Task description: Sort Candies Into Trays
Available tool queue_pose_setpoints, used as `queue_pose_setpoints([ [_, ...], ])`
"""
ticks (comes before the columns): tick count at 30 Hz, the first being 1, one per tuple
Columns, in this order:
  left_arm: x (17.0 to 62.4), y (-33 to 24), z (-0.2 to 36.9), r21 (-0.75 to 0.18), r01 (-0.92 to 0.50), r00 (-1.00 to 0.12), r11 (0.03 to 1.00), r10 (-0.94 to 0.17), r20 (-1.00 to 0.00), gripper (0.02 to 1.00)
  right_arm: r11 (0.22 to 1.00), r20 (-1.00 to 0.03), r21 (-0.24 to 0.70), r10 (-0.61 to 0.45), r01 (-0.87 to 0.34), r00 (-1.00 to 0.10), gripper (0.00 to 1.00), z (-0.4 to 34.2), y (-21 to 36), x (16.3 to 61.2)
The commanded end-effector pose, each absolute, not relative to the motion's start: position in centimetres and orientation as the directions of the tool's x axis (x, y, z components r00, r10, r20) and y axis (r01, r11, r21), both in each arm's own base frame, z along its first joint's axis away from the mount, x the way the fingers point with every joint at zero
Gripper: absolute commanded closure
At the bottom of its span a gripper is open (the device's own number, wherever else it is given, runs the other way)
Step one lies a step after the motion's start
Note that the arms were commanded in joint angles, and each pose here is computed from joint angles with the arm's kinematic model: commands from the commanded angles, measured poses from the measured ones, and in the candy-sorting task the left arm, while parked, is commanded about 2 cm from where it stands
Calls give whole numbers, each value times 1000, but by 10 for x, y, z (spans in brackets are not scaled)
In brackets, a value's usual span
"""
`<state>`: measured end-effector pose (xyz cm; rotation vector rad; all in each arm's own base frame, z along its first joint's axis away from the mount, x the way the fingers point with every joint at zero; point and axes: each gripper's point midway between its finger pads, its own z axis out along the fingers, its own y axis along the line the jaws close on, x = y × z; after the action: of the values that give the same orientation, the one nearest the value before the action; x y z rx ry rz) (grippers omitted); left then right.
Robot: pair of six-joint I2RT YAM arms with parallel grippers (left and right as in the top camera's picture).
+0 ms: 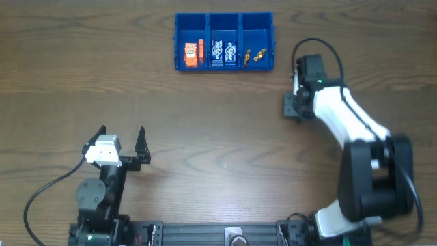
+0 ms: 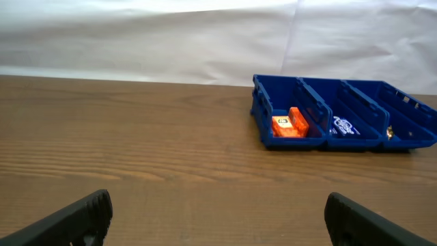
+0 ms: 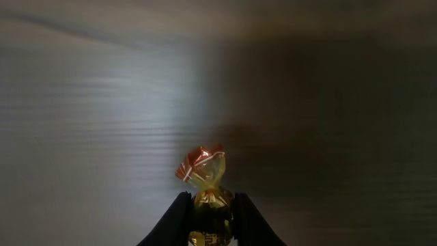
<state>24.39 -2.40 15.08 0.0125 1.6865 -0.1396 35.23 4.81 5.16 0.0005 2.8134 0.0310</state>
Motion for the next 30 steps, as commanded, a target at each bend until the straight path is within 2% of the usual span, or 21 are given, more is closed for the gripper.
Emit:
queue_pose_setpoints([
  [1, 243, -25, 134, -71, 94, -172, 993, -54, -984, 20, 992, -620, 93, -14, -91, -784, 836, 169, 100, 369],
  [4, 243, -25, 134, -71, 94, -172, 993, -55, -984, 20, 987, -700, 115, 2, -110, -715, 840, 218, 112, 395],
  [6, 243, -25, 134, -71, 94, -172, 993, -54, -984, 20, 987, -719, 119, 8, -112, -695, 844, 236, 118, 416],
  [9, 243, -25, 134, -71, 94, -171, 993, -54, -984, 20, 991, -722, 98, 8, -91, -692, 844, 245, 124, 453],
  [12, 243, -25, 134, -71, 94, -171, 993, -54, -984, 20, 993, -704, 88, 2, -84, -711, 844, 235, 134, 489],
  [17, 243, -25, 134, -71, 94, -172, 993, -55, -984, 20, 994, -656, 74, -11, -79, -754, 836, 192, 146, 529],
  [24, 243, -25, 134, -71, 94, -172, 993, -54, -984, 20, 996, -612, 60, -14, -64, -790, 798, 143, 145, 545],
  [30, 243, -25, 134, -71, 94, -172, 993, -54, -984, 23, 997, -628, 53, -10, -55, -779, 776, 141, 143, 551],
])
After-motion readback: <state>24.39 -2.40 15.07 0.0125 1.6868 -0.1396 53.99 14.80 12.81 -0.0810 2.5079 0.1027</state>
